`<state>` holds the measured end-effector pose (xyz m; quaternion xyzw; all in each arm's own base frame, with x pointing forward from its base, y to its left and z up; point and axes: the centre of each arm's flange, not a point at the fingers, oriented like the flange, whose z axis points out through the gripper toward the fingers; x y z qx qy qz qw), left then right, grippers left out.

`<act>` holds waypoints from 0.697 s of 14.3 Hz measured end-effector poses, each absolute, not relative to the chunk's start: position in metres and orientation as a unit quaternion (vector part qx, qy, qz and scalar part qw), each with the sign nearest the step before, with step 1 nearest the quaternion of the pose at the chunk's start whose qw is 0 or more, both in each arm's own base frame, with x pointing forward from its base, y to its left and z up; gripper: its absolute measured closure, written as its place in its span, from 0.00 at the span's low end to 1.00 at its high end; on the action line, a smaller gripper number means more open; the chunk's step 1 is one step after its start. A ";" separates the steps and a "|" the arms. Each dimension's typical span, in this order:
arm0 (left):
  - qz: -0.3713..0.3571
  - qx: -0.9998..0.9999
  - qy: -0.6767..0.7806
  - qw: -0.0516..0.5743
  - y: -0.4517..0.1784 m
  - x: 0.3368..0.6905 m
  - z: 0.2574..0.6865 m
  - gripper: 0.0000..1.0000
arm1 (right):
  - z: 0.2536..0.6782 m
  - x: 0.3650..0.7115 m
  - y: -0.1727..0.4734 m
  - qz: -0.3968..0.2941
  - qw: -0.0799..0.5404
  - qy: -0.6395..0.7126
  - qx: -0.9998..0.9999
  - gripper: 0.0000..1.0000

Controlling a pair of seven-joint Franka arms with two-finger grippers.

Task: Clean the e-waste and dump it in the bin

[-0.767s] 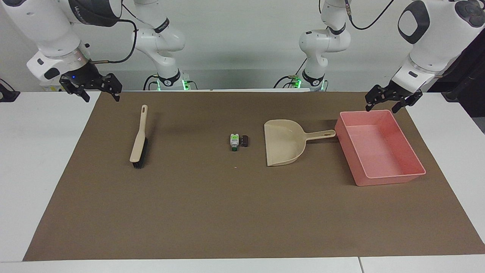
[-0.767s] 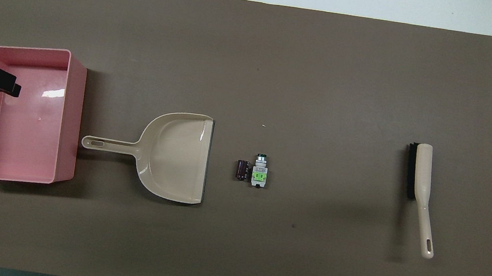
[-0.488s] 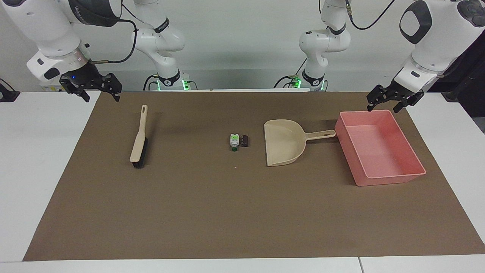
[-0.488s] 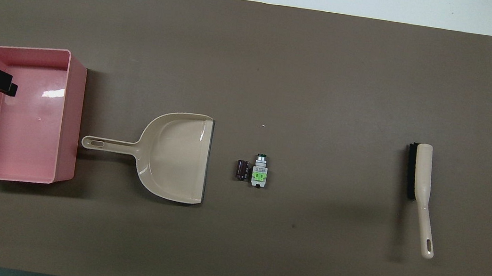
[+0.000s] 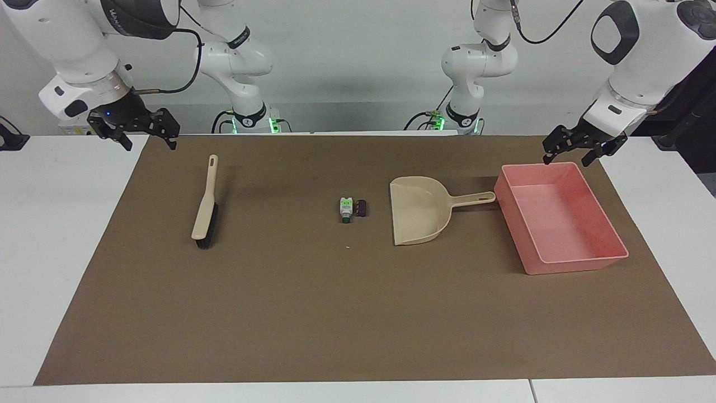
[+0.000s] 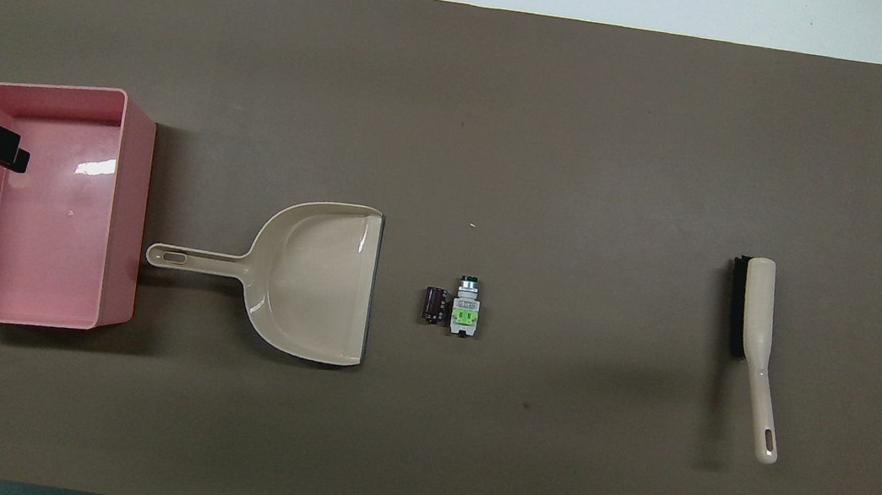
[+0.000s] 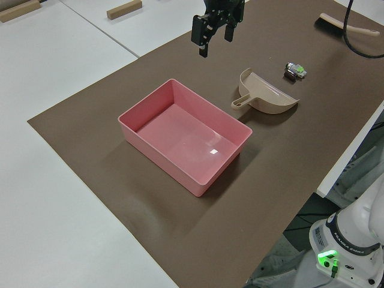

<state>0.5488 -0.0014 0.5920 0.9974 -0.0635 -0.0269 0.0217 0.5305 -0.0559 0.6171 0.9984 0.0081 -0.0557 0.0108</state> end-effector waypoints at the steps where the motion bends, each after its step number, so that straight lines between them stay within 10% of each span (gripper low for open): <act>1: -0.027 0.997 -0.063 0.022 -0.001 0.549 0.592 0.01 | 0.617 0.530 -0.056 -0.056 0.011 0.008 0.998 0.01; 10: -0.027 0.997 -0.063 0.022 -0.001 0.549 0.592 0.01 | 0.541 0.491 -0.060 -0.073 -0.017 -0.001 0.997 0.01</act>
